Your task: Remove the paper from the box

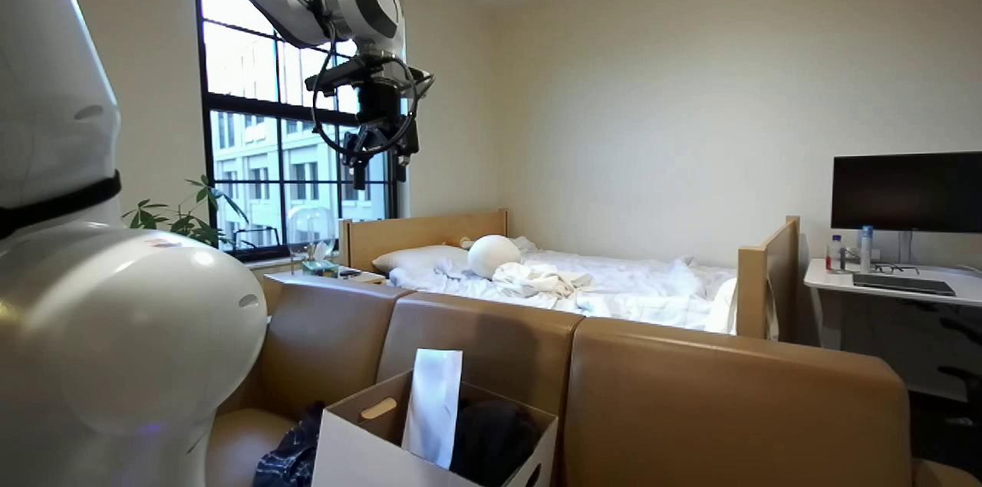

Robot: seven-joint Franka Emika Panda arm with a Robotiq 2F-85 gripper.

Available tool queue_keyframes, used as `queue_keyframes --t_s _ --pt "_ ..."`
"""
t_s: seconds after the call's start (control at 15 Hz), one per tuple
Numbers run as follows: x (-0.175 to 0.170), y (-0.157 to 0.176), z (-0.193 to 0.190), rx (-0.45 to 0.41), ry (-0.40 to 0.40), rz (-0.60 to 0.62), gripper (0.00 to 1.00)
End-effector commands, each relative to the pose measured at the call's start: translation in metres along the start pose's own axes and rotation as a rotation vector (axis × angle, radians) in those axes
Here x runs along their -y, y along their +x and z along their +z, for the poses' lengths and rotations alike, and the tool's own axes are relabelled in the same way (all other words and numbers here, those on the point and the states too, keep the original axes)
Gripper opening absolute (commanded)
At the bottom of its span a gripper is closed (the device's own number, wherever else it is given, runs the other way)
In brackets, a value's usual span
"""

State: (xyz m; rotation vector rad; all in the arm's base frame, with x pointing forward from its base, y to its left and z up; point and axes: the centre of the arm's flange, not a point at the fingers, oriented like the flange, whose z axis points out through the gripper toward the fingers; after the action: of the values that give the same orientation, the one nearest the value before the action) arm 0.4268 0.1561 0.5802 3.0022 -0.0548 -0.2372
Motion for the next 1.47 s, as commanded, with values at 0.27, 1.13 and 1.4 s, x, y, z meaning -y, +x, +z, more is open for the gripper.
queue_keyframes --t_s 0.27,1.13,1.4 --pt "-0.017 0.031 0.002 0.006 -0.005 -0.015 1.0" --pt "-0.094 0.134 0.034 -0.1 0.068 -0.378 1.0" --pt "-0.096 0.14 0.053 -0.071 0.077 -0.34 1.0"
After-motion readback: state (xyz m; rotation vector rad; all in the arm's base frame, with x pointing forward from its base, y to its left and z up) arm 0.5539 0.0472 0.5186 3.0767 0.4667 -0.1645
